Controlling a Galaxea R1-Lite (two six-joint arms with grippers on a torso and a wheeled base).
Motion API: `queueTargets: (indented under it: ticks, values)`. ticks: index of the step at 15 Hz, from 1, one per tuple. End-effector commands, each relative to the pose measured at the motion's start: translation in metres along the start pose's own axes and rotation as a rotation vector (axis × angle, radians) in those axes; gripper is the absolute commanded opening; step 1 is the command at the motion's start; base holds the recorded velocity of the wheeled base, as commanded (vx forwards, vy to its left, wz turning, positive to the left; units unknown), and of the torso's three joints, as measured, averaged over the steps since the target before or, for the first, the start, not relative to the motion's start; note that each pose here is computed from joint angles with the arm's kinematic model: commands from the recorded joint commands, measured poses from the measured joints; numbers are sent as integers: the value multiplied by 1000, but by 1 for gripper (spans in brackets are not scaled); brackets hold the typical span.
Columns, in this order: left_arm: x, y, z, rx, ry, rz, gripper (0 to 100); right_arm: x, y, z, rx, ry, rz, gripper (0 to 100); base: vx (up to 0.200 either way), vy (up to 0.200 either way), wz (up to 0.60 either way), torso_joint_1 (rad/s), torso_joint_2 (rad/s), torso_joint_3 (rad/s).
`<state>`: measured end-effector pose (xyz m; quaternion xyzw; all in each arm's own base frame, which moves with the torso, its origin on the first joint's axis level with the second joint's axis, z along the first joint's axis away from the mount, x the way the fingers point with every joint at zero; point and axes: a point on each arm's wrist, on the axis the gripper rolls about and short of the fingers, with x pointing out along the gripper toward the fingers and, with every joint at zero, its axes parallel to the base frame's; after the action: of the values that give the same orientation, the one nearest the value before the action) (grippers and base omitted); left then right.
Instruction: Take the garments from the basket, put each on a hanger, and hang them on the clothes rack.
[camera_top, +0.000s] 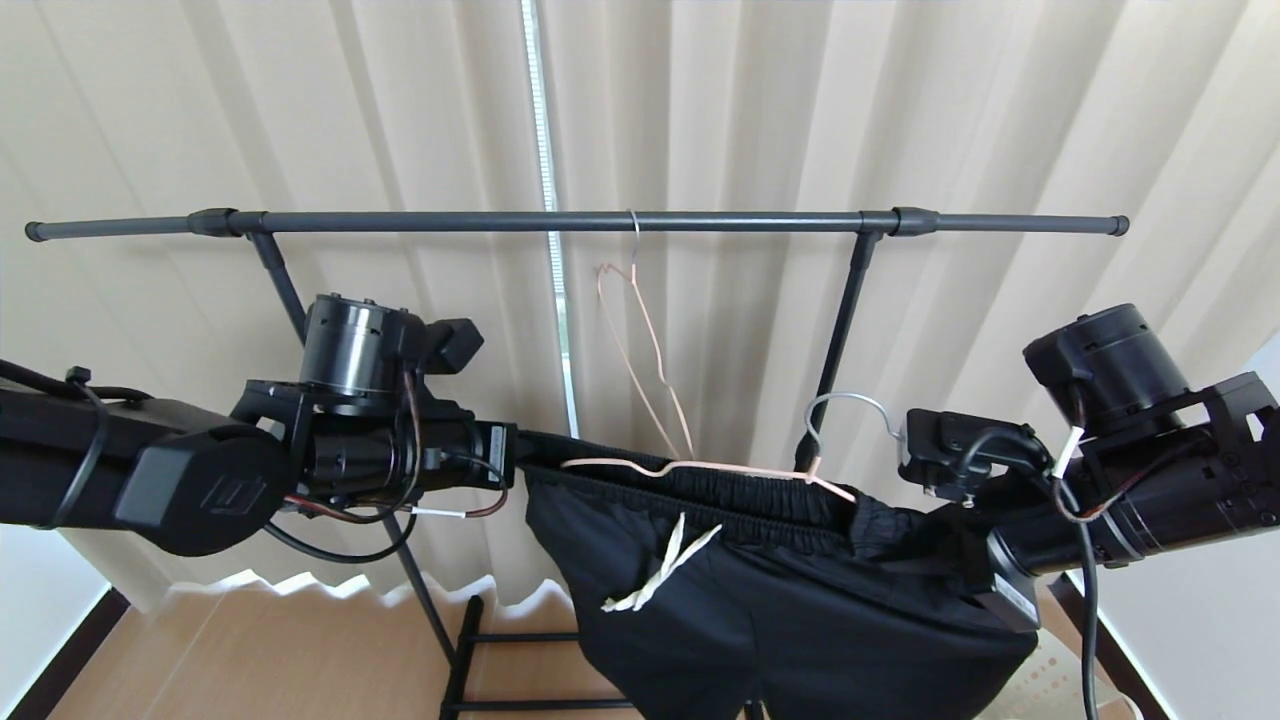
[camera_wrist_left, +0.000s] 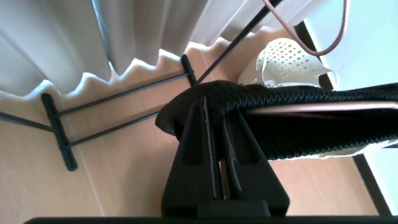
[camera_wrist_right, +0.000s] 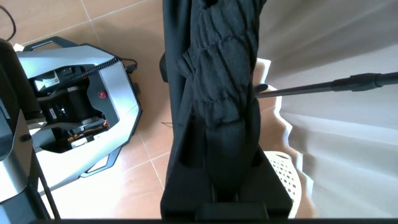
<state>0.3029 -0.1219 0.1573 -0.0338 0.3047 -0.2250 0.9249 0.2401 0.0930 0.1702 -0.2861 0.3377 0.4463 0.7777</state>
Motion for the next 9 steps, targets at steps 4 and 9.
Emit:
queueTargets:
  ticks: [4,9]
  values:
    - [-32,-37,26,107,-28,-25,0,3,-3,0,2,16,-14,0,0,0,0,0,0,0]
    - [-57,-65,56,172,2,-28,0,1,-5,1,6,13,-22,0,0,0,0,0,0,0]
